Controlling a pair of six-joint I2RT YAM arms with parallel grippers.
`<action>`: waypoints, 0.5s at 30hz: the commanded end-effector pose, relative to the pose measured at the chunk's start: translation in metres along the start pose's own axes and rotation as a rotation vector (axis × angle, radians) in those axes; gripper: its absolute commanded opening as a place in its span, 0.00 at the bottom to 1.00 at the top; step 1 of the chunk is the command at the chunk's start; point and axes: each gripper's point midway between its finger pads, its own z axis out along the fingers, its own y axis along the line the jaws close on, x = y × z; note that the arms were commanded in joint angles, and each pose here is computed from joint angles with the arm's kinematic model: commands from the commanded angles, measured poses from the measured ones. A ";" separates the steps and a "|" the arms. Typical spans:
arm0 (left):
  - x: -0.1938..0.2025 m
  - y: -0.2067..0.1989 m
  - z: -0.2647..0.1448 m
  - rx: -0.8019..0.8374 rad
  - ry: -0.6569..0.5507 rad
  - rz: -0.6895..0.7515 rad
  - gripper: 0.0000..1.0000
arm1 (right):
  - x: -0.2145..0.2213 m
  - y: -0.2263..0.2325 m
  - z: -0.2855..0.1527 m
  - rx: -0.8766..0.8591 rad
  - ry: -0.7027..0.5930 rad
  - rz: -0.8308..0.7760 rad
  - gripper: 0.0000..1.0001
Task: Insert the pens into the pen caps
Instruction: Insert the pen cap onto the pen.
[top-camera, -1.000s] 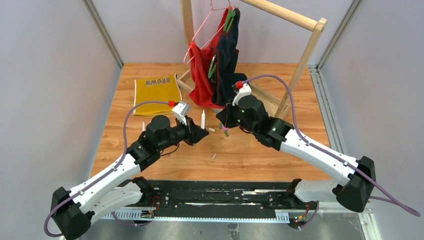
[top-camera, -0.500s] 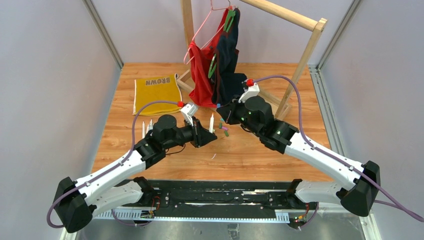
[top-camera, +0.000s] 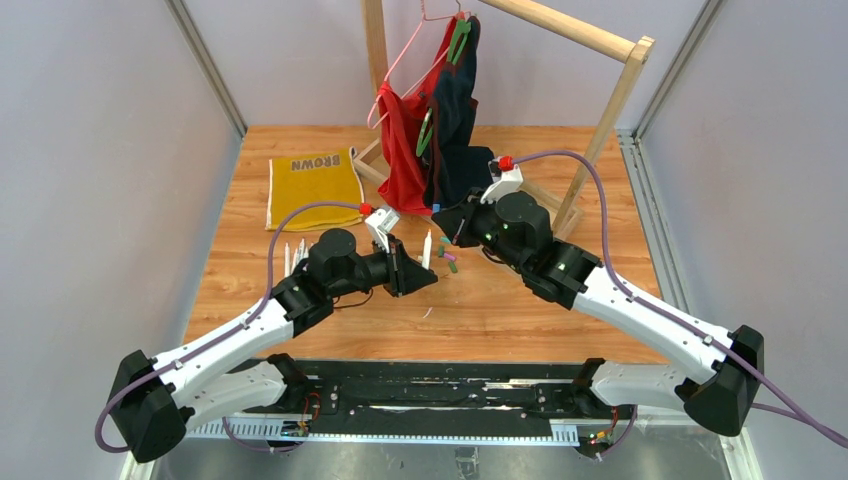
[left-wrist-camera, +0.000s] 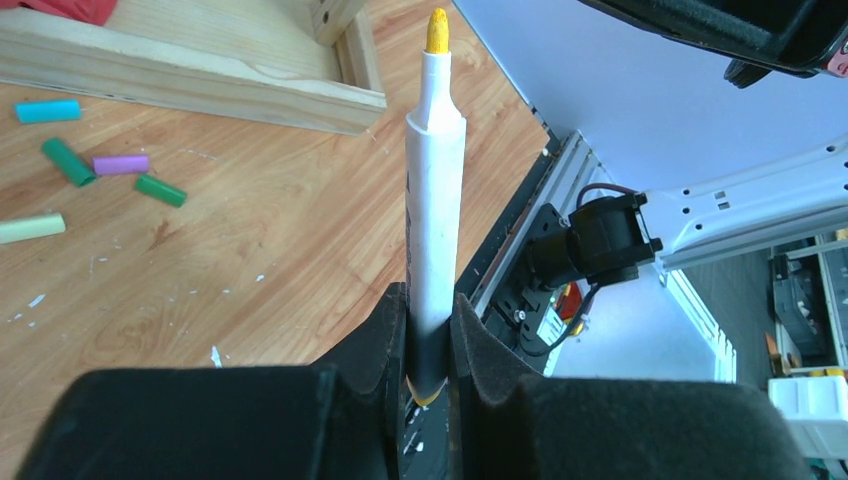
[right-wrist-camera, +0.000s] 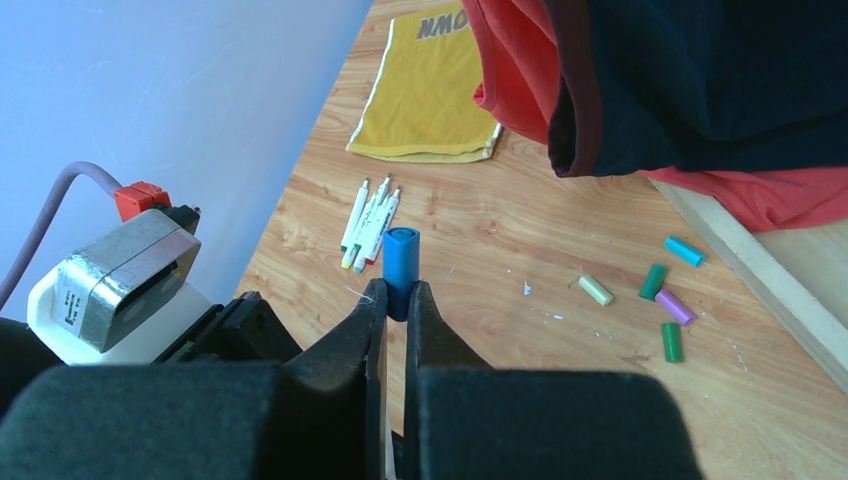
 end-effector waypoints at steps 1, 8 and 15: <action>-0.015 -0.021 -0.001 0.068 -0.033 0.013 0.00 | -0.006 0.008 -0.004 -0.041 -0.021 0.019 0.01; -0.014 -0.020 0.001 0.065 -0.025 0.001 0.00 | 0.000 0.013 -0.003 -0.079 0.011 -0.004 0.01; -0.014 -0.019 0.002 0.056 -0.029 -0.005 0.00 | 0.009 0.012 -0.001 -0.084 0.044 -0.033 0.01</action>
